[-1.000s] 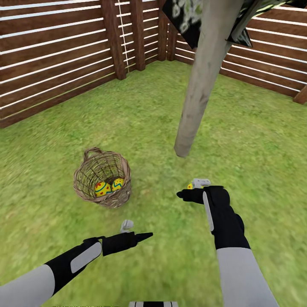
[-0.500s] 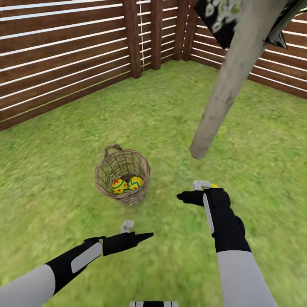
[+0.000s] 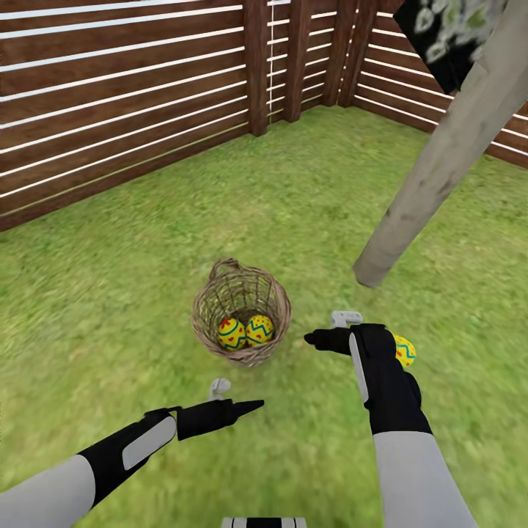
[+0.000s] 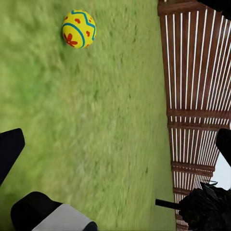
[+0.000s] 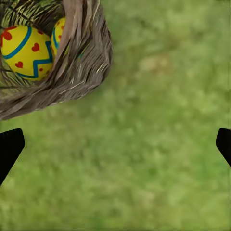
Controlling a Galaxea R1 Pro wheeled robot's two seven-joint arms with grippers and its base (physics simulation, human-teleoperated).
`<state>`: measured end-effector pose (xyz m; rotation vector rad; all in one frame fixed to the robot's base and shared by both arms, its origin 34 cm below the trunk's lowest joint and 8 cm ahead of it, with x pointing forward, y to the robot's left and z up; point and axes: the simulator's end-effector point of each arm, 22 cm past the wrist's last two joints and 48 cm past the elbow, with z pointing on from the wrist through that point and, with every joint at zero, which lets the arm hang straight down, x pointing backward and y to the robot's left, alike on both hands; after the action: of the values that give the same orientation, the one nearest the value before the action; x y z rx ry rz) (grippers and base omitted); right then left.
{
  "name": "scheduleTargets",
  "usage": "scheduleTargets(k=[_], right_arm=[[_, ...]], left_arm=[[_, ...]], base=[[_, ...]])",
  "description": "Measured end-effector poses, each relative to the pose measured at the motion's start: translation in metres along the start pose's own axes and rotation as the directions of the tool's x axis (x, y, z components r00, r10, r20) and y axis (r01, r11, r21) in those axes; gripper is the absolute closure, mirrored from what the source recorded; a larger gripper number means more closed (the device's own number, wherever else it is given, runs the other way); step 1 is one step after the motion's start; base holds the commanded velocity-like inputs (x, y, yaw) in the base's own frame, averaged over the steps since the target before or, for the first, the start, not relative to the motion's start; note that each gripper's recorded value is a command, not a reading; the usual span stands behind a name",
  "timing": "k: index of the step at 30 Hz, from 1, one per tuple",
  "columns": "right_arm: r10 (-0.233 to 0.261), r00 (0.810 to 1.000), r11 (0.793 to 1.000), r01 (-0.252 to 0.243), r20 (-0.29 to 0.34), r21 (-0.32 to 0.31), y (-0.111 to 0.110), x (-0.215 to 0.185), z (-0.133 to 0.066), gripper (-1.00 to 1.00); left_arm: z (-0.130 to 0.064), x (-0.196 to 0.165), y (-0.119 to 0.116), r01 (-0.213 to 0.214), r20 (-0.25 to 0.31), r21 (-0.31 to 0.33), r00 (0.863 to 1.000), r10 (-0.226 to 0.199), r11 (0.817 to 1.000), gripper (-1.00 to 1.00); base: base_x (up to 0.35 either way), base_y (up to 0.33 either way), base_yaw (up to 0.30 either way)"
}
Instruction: Take the three Easter eggs out of the wicker basket on the lawn in the garden, then place them on the lawn next to a single tree (choose any tree) so that all three eggs are next to the same tree and none are left in the basket.
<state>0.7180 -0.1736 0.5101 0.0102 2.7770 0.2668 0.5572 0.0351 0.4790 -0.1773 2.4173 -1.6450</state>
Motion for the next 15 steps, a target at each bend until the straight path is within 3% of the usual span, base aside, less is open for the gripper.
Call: scheduleTargets(k=[6,15], right_arm=[[0.000,1.000,1.000,0.000,0.004,-0.001,0.0005,-0.0017,-0.0019,-1.00],[-0.002,1.000,1.000,0.002,0.014,-0.001,0.0015,-0.0057,-0.0065,-1.00]], left_arm=[[0.0006,-0.0002,-0.0024,0.000,-0.002,0.003,1.000,0.000,1.000,-1.00],[0.0001,-0.0028,-0.0071,-0.010,0.000,0.007,1.000,0.010,1.000,-1.00]], base=[[0.008,0.060,-0.148],[0.064,0.264,-0.187]])
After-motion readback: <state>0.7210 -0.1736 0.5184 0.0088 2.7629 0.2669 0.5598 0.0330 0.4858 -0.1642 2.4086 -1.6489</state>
